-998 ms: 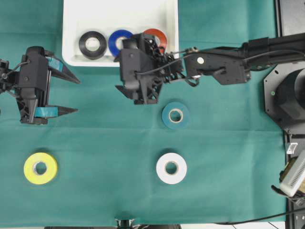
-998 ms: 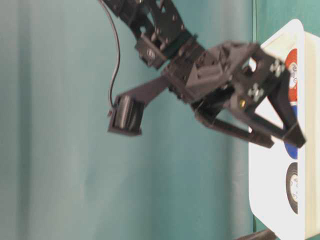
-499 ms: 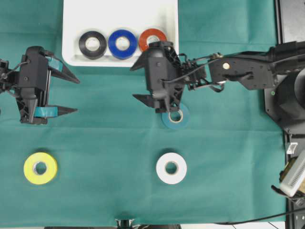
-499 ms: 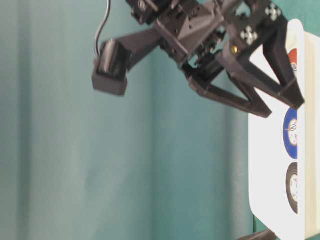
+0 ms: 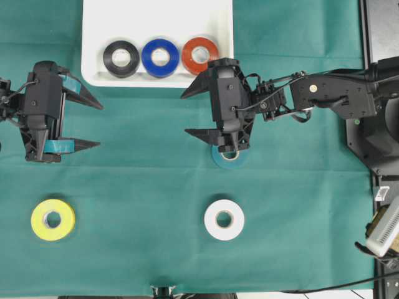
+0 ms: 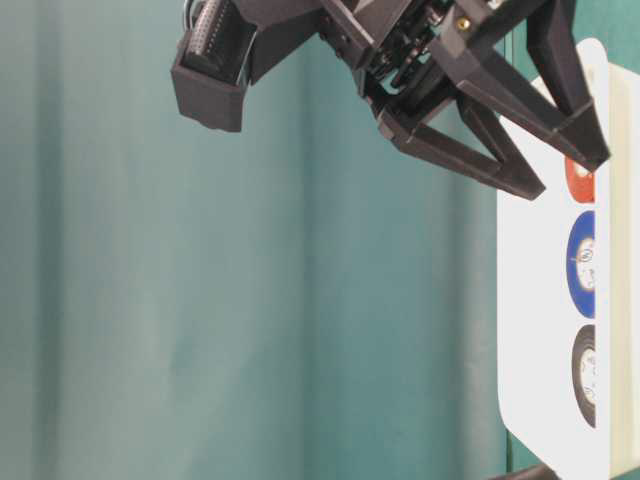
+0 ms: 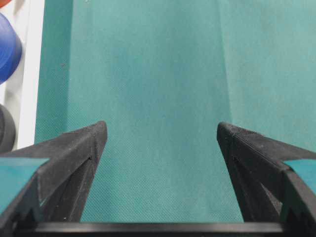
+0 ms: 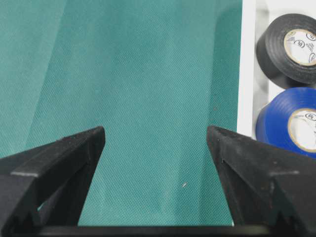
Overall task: Put the tape alternately from left to right into the white case.
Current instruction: 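Move the left gripper down over the yellow tape roll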
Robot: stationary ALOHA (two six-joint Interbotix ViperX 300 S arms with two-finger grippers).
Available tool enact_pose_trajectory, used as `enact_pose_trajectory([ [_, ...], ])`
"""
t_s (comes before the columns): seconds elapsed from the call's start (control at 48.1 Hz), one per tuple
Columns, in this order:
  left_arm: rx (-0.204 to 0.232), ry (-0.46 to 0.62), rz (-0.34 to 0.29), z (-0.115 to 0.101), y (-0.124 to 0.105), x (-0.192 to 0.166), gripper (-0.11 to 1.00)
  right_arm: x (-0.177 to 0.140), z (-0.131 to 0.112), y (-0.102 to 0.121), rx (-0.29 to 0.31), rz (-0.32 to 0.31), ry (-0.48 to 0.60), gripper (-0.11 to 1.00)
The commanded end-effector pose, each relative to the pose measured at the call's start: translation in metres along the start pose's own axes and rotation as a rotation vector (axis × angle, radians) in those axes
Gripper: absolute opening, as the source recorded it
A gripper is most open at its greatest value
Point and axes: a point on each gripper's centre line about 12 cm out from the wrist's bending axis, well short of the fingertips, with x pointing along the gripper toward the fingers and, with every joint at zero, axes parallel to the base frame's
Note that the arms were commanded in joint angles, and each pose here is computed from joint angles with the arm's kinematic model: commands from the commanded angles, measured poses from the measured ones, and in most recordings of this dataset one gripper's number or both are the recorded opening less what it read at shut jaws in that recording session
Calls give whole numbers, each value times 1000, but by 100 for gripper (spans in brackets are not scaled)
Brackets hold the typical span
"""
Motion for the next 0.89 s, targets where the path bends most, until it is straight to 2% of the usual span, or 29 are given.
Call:
enact_pose_trajectory([
  [0.0, -4, -32, 1, 7, 0, -2, 98, -6, 12, 1, -1, 5, -43, 85],
  [0.208, 11, -27, -21, 7, -7, -5, 98, -6, 11, 2, -2, 6, -42, 85],
  [0.561, 91, 32, -128, -8, -42, -19, 98, -6, 11, 1, 0, 3, -41, 85],
  [0.873, 162, 21, -232, -21, -71, -38, 98, -6, 11, 1, -2, 4, -38, 85],
])
